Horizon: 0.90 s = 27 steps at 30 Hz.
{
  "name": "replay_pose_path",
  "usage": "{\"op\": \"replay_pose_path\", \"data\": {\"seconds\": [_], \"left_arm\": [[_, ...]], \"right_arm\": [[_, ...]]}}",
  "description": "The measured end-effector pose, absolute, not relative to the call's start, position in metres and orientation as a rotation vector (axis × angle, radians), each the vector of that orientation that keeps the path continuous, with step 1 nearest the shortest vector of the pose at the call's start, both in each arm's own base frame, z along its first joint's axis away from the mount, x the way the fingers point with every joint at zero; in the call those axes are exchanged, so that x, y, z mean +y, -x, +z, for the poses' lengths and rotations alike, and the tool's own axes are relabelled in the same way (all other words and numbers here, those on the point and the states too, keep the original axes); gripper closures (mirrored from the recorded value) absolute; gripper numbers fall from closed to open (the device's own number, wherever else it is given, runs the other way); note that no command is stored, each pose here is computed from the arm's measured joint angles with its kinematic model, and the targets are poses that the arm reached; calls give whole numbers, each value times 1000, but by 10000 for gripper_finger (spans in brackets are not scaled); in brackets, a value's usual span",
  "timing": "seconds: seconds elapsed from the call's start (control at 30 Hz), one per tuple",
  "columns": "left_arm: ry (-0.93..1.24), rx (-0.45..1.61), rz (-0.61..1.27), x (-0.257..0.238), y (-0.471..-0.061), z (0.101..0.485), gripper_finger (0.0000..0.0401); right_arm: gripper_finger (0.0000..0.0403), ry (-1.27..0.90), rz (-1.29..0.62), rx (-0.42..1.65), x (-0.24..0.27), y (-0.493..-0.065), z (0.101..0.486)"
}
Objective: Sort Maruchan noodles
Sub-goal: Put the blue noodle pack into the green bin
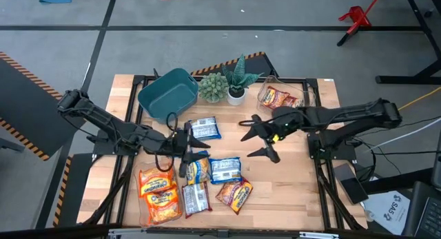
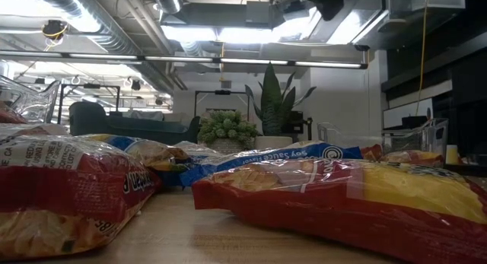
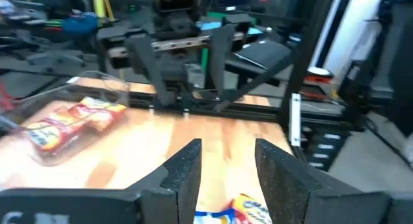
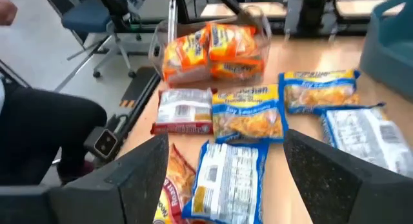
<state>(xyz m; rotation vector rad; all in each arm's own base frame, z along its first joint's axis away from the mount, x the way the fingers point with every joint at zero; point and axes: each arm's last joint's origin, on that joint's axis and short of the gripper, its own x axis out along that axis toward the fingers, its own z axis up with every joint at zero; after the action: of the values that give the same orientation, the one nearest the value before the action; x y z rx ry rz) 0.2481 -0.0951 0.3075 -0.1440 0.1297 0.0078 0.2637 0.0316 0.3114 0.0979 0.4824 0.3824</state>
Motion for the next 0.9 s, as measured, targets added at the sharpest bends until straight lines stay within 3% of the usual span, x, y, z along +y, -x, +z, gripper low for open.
{"op": "replay_pose_path", "data": {"seconds": [0.3,0.6,0.9], "left_arm": [[202,222,-11,-96,-247,299,217],[196,459,204,-89,-247,264,218],[214,614,313,-74,-259,235,218]], "right_arm": [[109,-73,299,521,30,-275,299],[109,48,161,639,28,-308,255],[109,78,210,655,32,-345,207]]}}
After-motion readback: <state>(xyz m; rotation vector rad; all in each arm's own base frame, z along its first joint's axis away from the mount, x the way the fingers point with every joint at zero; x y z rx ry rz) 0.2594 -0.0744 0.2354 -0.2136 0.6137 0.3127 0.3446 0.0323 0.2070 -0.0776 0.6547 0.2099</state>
